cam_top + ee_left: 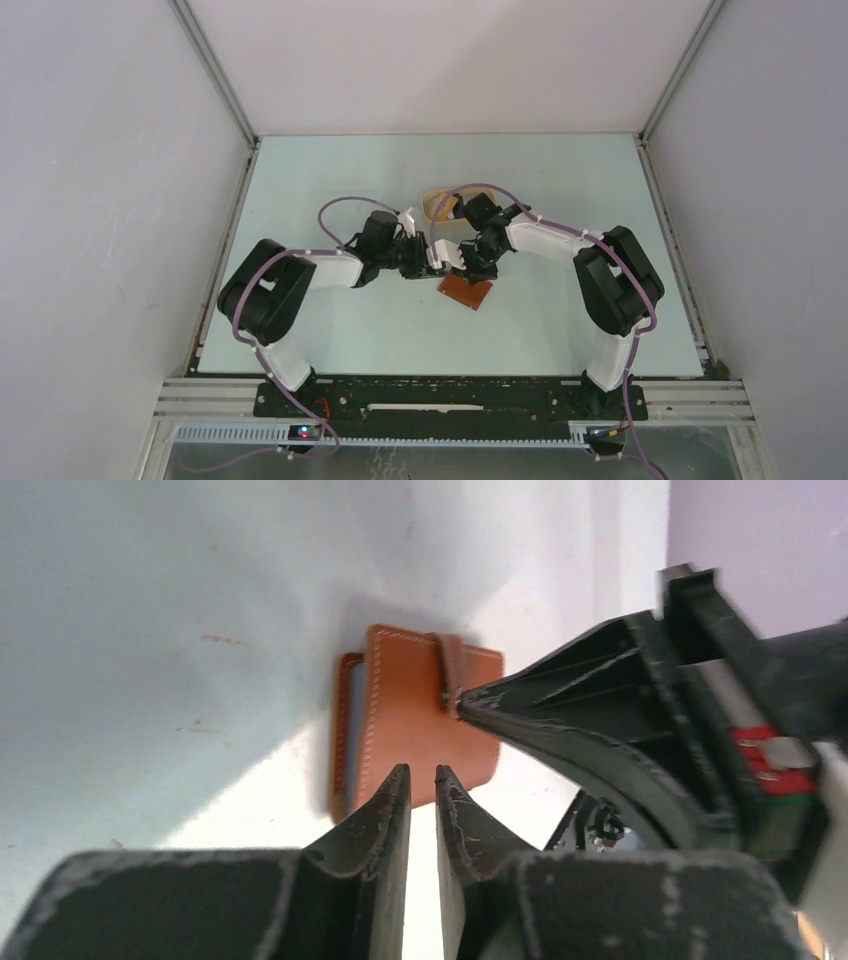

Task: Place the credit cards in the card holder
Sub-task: Close the card holder at the center of the board.

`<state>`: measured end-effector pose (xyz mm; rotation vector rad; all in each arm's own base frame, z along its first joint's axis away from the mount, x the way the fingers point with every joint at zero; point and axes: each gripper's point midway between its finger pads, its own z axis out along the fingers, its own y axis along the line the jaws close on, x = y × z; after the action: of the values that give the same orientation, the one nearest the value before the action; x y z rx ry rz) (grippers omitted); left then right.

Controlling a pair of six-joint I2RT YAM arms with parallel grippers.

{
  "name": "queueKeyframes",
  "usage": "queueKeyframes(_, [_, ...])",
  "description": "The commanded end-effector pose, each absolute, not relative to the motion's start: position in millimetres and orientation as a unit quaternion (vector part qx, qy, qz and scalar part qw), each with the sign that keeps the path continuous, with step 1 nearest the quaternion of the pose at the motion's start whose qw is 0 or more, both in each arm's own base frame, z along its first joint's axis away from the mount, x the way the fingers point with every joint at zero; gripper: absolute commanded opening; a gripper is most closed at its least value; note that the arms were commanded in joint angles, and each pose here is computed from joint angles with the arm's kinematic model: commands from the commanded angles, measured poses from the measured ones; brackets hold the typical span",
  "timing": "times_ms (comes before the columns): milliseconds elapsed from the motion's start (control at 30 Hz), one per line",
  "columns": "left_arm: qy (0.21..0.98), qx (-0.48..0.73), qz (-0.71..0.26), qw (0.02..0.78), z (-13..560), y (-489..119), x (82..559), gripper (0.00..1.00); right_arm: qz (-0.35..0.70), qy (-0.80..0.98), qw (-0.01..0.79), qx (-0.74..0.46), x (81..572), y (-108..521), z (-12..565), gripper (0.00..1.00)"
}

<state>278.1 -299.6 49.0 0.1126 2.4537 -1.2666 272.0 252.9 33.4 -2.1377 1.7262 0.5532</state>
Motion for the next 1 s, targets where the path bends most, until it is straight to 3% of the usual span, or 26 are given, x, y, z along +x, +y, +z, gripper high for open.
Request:
queueKeyframes(0, [0.839, 0.05, -0.489, 0.233, 94.2, -316.8, 290.7, 0.18, 0.198, 0.615, 0.151, -0.748, 264.5, 250.1, 23.2, 0.0])
queueKeyframes(267, [0.833, 0.077, -0.515, 0.189, 86.5, -354.5, 285.7, 0.06, 0.198, 0.617, 0.153, -0.746, 265.5, 251.0, 23.4, 0.0])
queueKeyframes(967, [0.829, 0.084, -0.534, 0.141, 61.2, -377.6, 279.5, 0.06, 0.195, 0.618, 0.156, -0.745, 266.6, 253.7, 22.9, 0.0])
